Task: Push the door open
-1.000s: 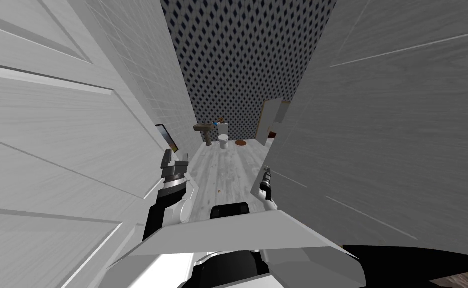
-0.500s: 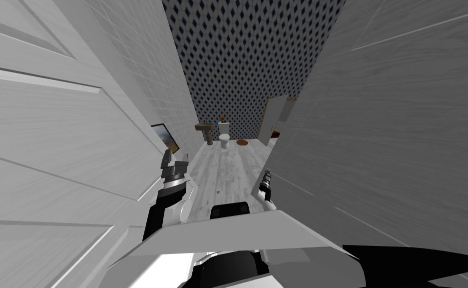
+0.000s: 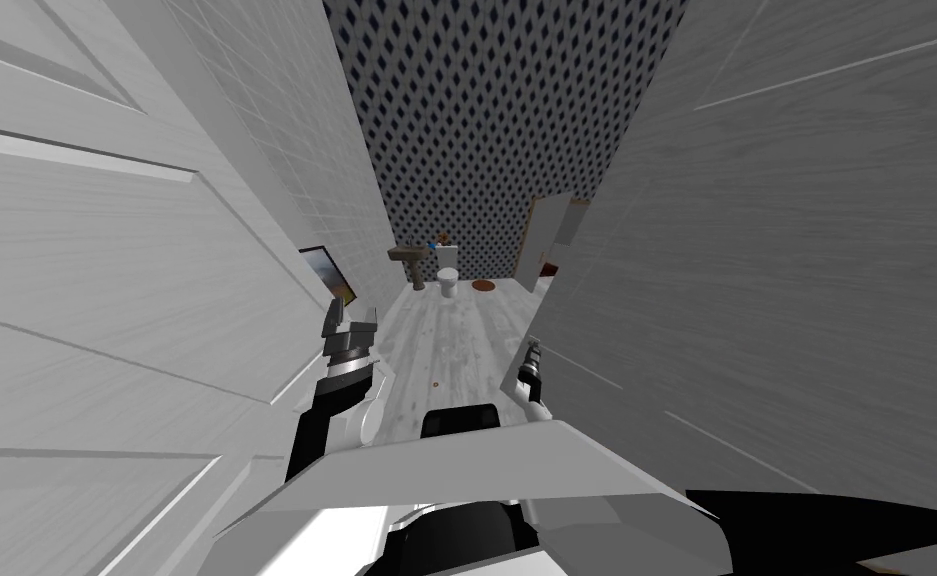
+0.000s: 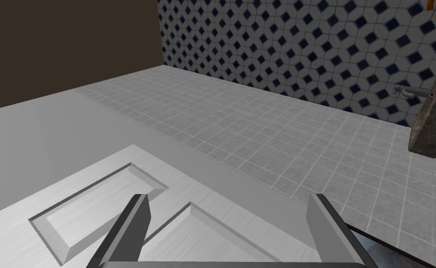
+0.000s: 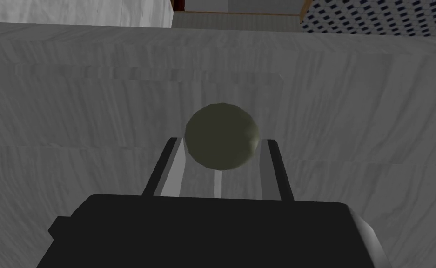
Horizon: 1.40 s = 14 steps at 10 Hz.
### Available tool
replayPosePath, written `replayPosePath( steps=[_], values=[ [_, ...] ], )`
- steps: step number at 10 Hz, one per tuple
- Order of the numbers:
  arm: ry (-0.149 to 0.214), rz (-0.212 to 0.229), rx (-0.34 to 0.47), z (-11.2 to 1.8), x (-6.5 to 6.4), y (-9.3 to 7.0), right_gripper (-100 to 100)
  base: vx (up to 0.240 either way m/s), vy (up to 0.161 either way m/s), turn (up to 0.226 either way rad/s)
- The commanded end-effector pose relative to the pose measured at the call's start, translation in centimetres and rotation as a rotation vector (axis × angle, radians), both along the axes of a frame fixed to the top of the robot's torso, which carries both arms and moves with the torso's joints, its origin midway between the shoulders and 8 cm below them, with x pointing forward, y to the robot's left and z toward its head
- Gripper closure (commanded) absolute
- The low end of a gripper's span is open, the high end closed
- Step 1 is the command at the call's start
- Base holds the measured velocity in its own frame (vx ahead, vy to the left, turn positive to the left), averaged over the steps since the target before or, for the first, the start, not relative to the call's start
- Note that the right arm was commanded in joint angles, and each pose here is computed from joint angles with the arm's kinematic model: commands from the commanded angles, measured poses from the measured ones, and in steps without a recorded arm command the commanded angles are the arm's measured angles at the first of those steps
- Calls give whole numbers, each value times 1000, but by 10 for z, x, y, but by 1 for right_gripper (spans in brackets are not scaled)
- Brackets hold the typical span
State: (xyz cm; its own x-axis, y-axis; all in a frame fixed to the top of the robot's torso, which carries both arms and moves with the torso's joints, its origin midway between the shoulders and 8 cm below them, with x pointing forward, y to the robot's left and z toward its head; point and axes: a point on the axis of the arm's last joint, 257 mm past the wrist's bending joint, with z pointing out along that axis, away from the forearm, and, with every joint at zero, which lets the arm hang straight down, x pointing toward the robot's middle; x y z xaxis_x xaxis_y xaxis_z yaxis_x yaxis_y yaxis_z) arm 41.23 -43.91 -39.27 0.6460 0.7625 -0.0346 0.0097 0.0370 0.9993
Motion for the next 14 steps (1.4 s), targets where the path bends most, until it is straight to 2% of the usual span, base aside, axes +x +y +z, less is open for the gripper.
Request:
replayPosePath(
  steps=[1,2,3,7,9,10,11,12,14],
  values=[
    [-7,-3,-18,6,2,-8,100,23,-155,-160],
    [-7,4,-22,7,5,-8,100,50,-172,-170],
    [-1,5,-23,7,4,-10,-100,-32,4,-43],
    [-7,0,-19,10,9,-11,-100,-118,175,-16],
    [-9,0,5,7,12,1,-100,-104,192,-18],
    [-10,2,27,3,13,12,-100,-98,212,-25],
    [-10,0,15,6,12,6,-100,-49,95,-15],
    [-15,-38,-17,13,5,-16,-100,80,-117,268],
    [-18,-69,-31,16,-2,-28,-100,133,-187,162]
  ],
)
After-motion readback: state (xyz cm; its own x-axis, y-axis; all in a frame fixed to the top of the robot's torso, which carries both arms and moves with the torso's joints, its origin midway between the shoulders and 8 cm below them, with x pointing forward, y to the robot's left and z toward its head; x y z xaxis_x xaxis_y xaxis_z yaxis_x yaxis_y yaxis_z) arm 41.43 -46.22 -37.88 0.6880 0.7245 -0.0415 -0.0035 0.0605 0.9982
